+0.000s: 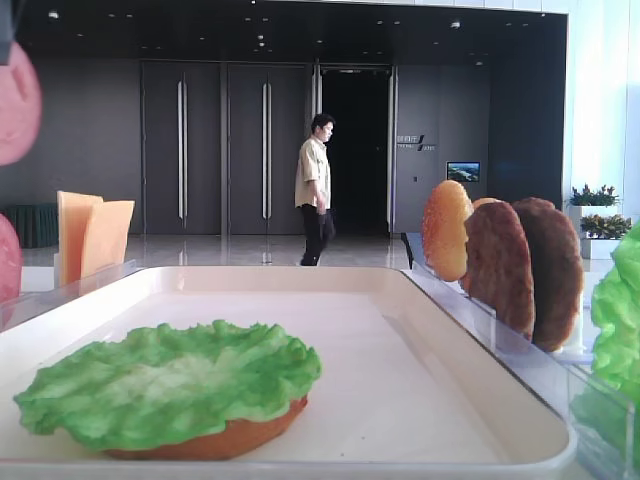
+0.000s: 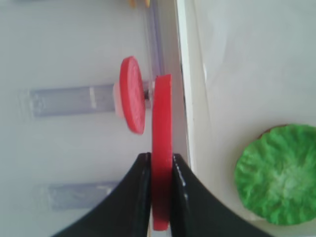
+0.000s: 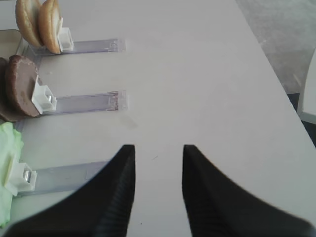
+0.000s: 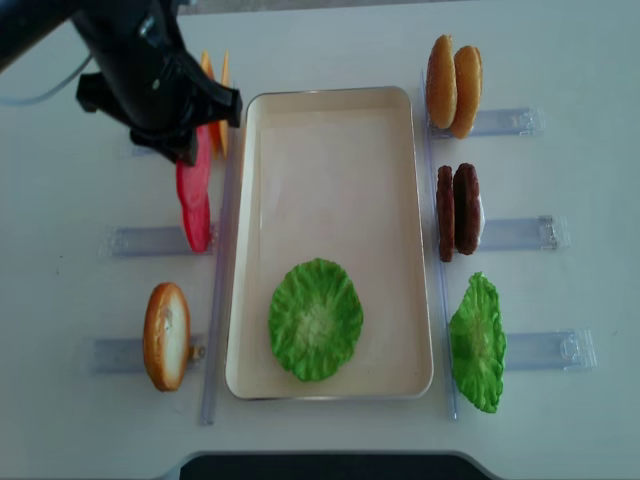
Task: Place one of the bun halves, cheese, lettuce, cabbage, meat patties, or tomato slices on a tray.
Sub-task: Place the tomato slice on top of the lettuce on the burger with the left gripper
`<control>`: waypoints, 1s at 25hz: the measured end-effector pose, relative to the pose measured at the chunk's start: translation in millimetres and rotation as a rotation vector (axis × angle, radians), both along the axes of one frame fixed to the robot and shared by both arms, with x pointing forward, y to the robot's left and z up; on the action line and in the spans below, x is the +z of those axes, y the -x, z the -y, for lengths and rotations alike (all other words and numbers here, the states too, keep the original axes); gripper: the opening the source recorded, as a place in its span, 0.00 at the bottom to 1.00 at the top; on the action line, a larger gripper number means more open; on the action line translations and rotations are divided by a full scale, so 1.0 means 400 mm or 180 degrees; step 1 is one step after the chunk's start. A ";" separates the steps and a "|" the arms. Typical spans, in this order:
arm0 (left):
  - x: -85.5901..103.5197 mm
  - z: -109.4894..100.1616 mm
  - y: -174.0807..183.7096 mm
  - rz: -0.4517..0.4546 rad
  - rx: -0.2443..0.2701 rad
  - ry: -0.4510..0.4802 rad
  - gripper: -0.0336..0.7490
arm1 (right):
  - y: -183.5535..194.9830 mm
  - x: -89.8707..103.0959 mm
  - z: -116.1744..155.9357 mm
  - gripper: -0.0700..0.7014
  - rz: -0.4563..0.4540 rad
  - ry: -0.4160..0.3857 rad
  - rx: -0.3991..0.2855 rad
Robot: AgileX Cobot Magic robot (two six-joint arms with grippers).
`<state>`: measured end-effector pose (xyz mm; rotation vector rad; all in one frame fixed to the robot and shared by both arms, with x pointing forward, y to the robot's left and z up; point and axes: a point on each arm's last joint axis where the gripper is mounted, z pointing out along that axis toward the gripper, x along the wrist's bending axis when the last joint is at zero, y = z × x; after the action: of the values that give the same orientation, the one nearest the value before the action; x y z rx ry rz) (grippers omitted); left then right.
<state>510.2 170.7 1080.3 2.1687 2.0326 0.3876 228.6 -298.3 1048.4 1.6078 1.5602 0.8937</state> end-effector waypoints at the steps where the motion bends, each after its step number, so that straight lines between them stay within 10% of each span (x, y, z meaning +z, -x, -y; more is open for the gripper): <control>1: 0.000 -0.016 0.028 -0.0015 0.0021 0.0000 0.14 | 0.000 0.000 0.000 0.39 0.0000 0.0000 0.0000; 13: -0.013 -0.114 0.254 0.0272 0.0211 0.0647 0.11 | 0.000 0.000 0.000 0.39 0.0000 0.0000 0.0000; 25: -0.145 0.008 0.233 0.0392 -0.0385 0.2189 0.11 | 0.000 0.000 0.000 0.39 0.0000 0.0000 0.0000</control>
<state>416.8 167.6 1022.5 1.7665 1.6265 -0.1740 228.6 -298.3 1048.4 1.6078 1.5602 0.8937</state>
